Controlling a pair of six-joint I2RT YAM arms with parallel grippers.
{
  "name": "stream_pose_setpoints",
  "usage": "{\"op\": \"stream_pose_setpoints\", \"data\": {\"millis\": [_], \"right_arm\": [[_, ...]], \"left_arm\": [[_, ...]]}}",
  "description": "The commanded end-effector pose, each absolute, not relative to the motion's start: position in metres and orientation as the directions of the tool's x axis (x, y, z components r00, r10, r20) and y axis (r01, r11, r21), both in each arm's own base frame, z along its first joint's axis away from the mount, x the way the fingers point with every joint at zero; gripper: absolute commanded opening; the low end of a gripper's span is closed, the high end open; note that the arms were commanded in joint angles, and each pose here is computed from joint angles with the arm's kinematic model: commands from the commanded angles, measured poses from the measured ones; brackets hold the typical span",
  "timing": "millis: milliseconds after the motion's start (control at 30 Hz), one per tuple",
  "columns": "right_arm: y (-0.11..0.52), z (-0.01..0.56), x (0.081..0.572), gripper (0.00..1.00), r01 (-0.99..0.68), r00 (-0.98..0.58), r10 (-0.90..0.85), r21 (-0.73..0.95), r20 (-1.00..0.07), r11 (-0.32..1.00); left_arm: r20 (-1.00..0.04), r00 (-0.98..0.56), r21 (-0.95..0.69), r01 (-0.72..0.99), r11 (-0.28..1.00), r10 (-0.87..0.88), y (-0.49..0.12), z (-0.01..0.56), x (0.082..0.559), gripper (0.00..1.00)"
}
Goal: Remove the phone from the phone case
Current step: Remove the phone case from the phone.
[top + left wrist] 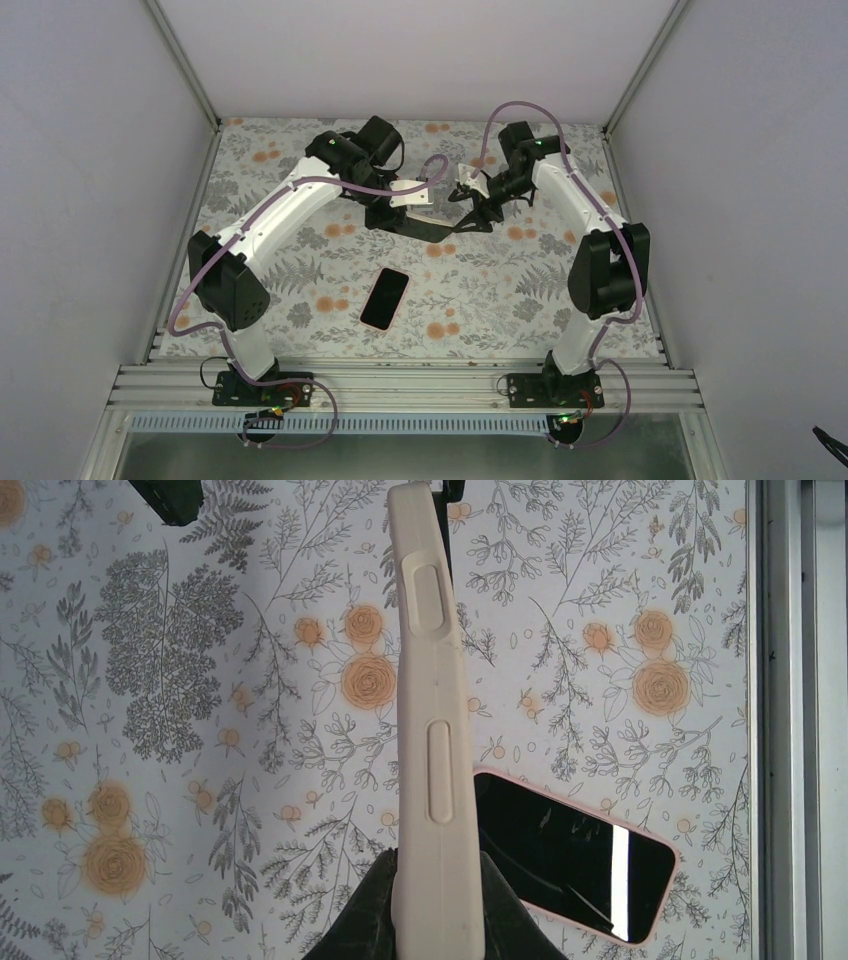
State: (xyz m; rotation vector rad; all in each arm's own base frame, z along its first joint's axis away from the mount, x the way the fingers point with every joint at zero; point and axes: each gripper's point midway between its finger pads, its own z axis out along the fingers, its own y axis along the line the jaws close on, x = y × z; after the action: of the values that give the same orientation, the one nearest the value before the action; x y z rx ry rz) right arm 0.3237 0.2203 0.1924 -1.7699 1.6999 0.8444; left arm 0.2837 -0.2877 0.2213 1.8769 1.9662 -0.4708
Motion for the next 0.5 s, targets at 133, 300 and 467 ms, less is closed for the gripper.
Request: {"op": "stream_pose_setpoints", "data": {"millis": [133,300,467], "right_arm": [[0.217,0.201,0.334,0.81,-0.998,0.029,-0.646,0.011,-0.763,-0.058],[0.218,0.200,0.337,0.81,-0.998,0.030,-0.644,0.009,-0.764,-0.056],[0.216,0.201,0.326,0.81,-0.997,0.030,-0.643,0.026,-0.765,-0.078]], "left_arm": [[-0.517,-0.002,0.008,1.000,0.007,0.856,-0.289,0.230,0.272,0.02],[-0.523,0.000,0.014,1.000,0.008,0.852,-0.289,0.234,0.272,0.02],[-0.507,-0.004,0.032,0.999,0.023,0.862,-0.289,0.229,0.279,0.02]]}}
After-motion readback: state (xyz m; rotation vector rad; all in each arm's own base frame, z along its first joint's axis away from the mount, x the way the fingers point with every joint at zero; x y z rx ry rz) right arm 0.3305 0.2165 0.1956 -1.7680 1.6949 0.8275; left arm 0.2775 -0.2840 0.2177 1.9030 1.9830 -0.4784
